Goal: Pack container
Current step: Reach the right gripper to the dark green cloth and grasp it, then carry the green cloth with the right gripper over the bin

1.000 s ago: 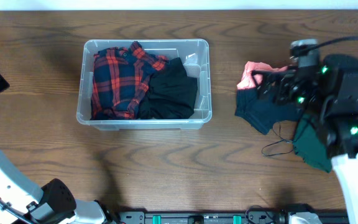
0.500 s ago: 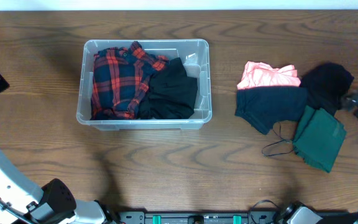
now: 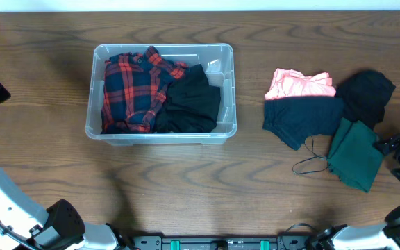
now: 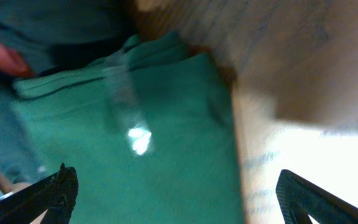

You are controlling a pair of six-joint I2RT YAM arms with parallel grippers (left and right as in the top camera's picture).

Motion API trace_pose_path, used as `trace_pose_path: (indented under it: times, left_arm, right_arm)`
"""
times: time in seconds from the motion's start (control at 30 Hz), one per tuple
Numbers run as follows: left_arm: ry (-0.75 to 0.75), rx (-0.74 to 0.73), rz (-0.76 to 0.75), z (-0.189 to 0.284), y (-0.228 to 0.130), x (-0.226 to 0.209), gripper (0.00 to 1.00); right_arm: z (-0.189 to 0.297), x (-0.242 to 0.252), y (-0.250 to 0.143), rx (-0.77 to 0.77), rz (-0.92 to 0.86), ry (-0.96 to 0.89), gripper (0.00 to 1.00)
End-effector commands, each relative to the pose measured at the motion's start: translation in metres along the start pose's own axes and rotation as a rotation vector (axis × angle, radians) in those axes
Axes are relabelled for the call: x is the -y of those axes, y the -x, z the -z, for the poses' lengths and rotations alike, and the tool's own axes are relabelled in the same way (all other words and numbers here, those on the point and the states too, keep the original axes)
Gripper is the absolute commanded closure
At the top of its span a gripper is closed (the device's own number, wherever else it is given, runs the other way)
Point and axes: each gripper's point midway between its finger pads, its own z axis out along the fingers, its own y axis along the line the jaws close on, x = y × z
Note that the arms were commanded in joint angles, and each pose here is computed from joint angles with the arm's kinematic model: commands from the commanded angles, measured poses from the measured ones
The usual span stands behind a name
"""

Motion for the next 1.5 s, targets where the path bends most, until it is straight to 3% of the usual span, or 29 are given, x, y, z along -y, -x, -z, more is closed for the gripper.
trace_pose_path:
  times: [0.0, 0.23, 0.63, 0.87, 1.0, 1.17, 1.47]
  left_arm:
    - [0.009, 0.006, 0.018, 0.002, 0.001, -0.003, 0.02]
    - [0.009, 0.006, 0.018, 0.002, 0.001, -0.003, 0.02]
    - [0.009, 0.006, 0.018, 0.002, 0.001, -0.003, 0.02]
    - [0.009, 0.006, 0.018, 0.002, 0.001, -0.003, 0.02]
    - [0.009, 0.006, 0.018, 0.002, 0.001, -0.003, 0.02]
    - [0.009, 0.006, 0.018, 0.002, 0.001, -0.003, 0.02]
    - [0.009, 0.006, 0.018, 0.002, 0.001, -0.003, 0.02]
  right_arm:
    - [-0.016, 0.010, -0.002, -0.039, 0.015, 0.004, 0.01]
    - [-0.052, 0.021, -0.016, -0.149, -0.026, 0.052, 0.05]
    - [-0.074, 0.017, -0.042, -0.211, -0.037, 0.119, 0.51]
    - [-0.067, 0.005, -0.034, -0.176, -0.028, 0.170, 0.97]
    - [-0.036, -0.029, -0.018, -0.087, 0.005, 0.288, 0.98]
    - [0.034, -0.112, -0.006, 0.082, 0.124, 0.539, 0.99]
    - [0.124, -0.285, -0.044, 0.233, 0.452, 0.806, 0.99]
